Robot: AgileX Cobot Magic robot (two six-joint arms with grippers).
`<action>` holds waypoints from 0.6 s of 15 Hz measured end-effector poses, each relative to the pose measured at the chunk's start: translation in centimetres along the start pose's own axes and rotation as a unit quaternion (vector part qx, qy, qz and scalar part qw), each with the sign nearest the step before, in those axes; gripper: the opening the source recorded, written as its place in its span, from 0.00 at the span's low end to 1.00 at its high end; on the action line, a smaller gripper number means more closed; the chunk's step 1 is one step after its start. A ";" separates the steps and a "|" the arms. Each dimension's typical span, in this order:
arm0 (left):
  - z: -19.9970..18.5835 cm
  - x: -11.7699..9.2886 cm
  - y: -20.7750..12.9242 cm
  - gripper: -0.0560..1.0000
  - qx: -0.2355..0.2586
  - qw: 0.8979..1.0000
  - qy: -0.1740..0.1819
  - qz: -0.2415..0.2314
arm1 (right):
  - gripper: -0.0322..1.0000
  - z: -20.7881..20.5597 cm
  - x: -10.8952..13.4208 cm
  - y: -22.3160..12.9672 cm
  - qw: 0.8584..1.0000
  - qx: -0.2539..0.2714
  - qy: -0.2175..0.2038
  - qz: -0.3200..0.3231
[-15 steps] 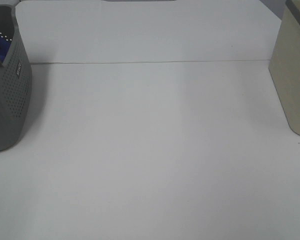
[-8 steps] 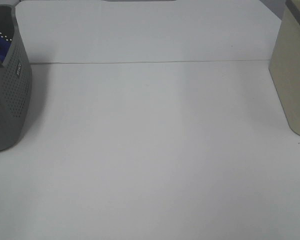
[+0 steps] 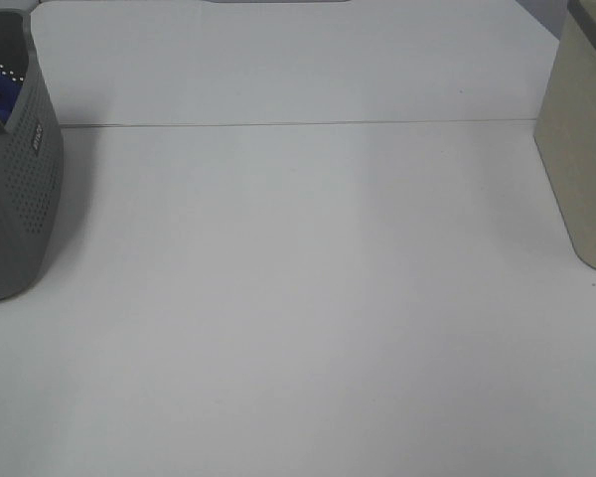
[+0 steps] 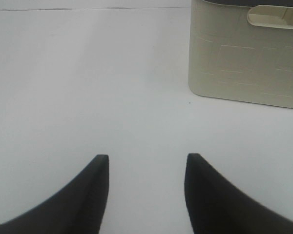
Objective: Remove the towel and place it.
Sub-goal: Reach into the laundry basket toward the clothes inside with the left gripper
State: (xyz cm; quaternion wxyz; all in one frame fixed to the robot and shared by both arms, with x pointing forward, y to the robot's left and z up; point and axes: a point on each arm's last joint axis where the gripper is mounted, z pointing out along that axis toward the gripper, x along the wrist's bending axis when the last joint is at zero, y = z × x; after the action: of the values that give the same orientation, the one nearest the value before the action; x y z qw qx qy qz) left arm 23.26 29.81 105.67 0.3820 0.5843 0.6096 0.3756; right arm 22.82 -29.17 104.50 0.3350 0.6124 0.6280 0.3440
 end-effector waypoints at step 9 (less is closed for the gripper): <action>0.0 -0.1 0.0 0.99 0.000 1.000 -0.003 -0.002 | 0.51 0.0 0.0 0.0 1.000 0.000 0.000 0.000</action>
State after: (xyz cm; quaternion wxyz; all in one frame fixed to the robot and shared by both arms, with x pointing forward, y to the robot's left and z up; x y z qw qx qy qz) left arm 23.26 29.76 105.67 0.3845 0.5844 0.6094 0.3731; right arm 22.82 -29.17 104.50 0.3350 0.6124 0.6280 0.3440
